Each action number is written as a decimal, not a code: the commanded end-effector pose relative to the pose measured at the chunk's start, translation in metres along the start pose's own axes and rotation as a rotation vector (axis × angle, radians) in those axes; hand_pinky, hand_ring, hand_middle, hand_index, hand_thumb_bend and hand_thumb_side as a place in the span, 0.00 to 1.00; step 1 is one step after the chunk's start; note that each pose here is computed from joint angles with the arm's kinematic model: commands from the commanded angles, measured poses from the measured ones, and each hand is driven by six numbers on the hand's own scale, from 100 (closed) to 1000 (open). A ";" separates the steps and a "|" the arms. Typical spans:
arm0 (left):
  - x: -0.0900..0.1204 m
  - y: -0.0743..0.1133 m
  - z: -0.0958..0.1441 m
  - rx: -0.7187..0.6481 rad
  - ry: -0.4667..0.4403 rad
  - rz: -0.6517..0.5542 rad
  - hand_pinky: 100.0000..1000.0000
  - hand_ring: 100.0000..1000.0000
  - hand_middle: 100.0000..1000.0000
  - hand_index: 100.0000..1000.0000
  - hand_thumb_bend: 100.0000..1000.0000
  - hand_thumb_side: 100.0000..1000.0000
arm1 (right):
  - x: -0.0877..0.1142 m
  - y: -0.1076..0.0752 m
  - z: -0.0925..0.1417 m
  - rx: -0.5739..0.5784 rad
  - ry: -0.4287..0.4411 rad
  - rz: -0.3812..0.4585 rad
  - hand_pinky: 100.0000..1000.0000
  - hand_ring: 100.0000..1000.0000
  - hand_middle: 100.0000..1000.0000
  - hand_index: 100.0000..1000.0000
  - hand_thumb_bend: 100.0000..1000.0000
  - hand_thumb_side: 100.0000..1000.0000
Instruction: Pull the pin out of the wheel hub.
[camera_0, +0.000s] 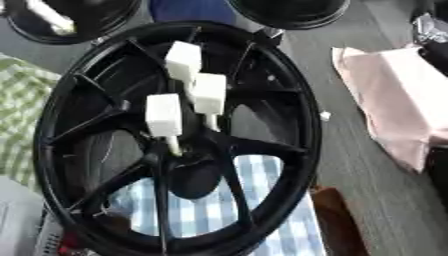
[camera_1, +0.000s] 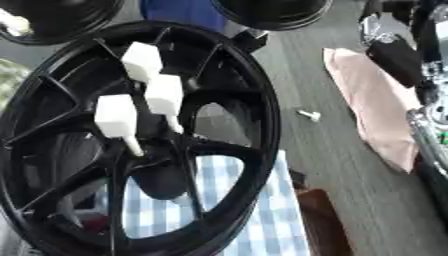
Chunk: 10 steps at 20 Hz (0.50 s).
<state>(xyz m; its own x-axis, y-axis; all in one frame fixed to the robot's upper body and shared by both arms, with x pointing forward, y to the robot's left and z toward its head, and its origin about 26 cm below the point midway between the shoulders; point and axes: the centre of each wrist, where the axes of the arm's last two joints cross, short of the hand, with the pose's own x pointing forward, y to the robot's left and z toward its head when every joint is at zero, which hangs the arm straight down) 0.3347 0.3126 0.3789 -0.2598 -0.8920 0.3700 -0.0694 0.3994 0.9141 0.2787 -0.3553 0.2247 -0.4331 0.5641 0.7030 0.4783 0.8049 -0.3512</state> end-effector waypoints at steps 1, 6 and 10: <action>-0.015 0.031 0.030 0.178 0.052 -0.020 0.64 0.45 0.25 0.30 0.32 0.07 | 0.008 -0.007 -0.005 -0.017 -0.038 0.013 0.88 0.75 0.73 0.76 0.07 0.28; -0.066 0.007 0.058 0.290 0.231 0.042 0.63 0.45 0.25 0.30 0.32 0.07 | 0.007 -0.009 -0.004 -0.046 -0.036 0.011 0.88 0.75 0.73 0.76 0.07 0.27; -0.097 -0.030 0.071 0.296 0.290 0.137 0.62 0.46 0.29 0.36 0.34 0.13 | 0.008 -0.008 -0.005 -0.055 -0.040 -0.002 0.88 0.75 0.73 0.76 0.07 0.27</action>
<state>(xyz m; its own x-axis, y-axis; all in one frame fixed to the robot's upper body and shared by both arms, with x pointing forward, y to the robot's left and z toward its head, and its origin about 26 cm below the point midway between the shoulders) 0.2989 0.4008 0.2913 0.0276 -0.8330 0.5525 -0.2783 0.5245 0.8047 0.2777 -0.3582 0.2257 -0.4376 0.5604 0.7032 0.5062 0.7999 -0.3224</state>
